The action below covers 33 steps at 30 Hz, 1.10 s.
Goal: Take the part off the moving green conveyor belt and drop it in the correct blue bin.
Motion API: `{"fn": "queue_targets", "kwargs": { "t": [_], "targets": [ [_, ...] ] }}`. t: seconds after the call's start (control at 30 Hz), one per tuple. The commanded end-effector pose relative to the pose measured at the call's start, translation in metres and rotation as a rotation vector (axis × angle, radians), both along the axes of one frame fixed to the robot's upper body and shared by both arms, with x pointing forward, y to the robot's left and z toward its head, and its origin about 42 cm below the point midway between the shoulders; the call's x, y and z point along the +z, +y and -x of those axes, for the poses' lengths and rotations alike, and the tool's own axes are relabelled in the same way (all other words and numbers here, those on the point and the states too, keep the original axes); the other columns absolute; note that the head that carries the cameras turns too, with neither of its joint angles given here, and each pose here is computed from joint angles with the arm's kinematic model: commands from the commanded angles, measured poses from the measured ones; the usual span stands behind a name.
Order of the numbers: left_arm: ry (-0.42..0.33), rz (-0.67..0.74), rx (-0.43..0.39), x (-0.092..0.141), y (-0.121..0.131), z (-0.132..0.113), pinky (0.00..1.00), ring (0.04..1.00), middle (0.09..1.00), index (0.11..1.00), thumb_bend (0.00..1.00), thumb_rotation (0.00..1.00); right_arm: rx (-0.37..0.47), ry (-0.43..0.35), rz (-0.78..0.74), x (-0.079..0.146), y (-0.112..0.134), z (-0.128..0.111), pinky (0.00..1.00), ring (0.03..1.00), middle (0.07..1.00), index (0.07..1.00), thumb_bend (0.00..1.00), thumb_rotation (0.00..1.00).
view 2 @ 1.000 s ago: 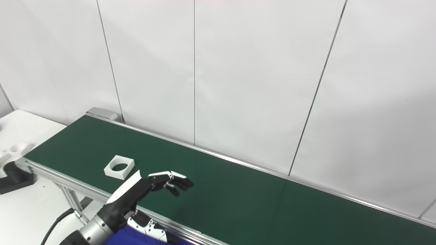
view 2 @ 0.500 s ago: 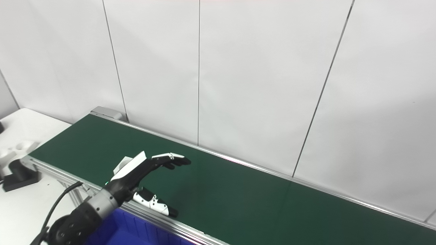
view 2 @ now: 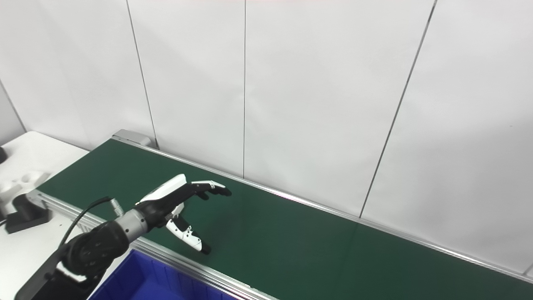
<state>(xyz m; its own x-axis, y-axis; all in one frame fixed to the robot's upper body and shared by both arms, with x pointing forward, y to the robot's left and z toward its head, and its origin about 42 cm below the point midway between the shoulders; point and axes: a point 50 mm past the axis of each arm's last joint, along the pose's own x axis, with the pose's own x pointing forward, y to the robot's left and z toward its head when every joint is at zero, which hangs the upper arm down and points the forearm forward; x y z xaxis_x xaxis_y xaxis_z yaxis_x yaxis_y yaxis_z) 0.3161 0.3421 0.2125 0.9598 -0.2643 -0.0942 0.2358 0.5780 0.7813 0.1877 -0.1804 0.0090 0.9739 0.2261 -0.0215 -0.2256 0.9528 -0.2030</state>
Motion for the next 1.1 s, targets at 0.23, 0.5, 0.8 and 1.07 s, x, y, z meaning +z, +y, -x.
{"fn": "queue_targets", "kwargs": {
  "t": [0.23, 0.5, 0.8, 1.07],
  "targets": [
    [-0.002, -0.179, 0.009, 0.028, 0.015, -0.031, 0.83, 0.888, 0.861, 0.806, 0.87, 0.10, 0.013, -0.081, -0.037, 0.011, 0.006, -0.006, 0.71, 0.779, 0.825, 0.901, 0.42, 0.54],
    [0.023, -0.292, 0.024, 0.026, 0.022, -0.052, 0.82, 0.888, 0.867, 0.810, 0.88, 0.04, 0.012, -0.082, -0.039, 0.012, 0.007, -0.005, 0.71, 0.780, 0.825, 0.898, 0.43, 0.55],
    [0.043, -0.386, 0.031, 0.023, 0.025, -0.072, 0.82, 0.894, 0.876, 0.818, 0.87, 0.05, 0.012, -0.079, -0.047, 0.012, 0.007, -0.004, 0.72, 0.789, 0.830, 0.907, 0.43, 0.56],
    [0.022, -0.434, 0.060, 0.016, 0.032, -0.086, 0.85, 0.896, 0.891, 0.837, 0.86, 0.01, 0.009, -0.082, -0.045, 0.012, 0.009, -0.003, 0.71, 0.785, 0.824, 0.906, 0.44, 0.60]
  ]
}}
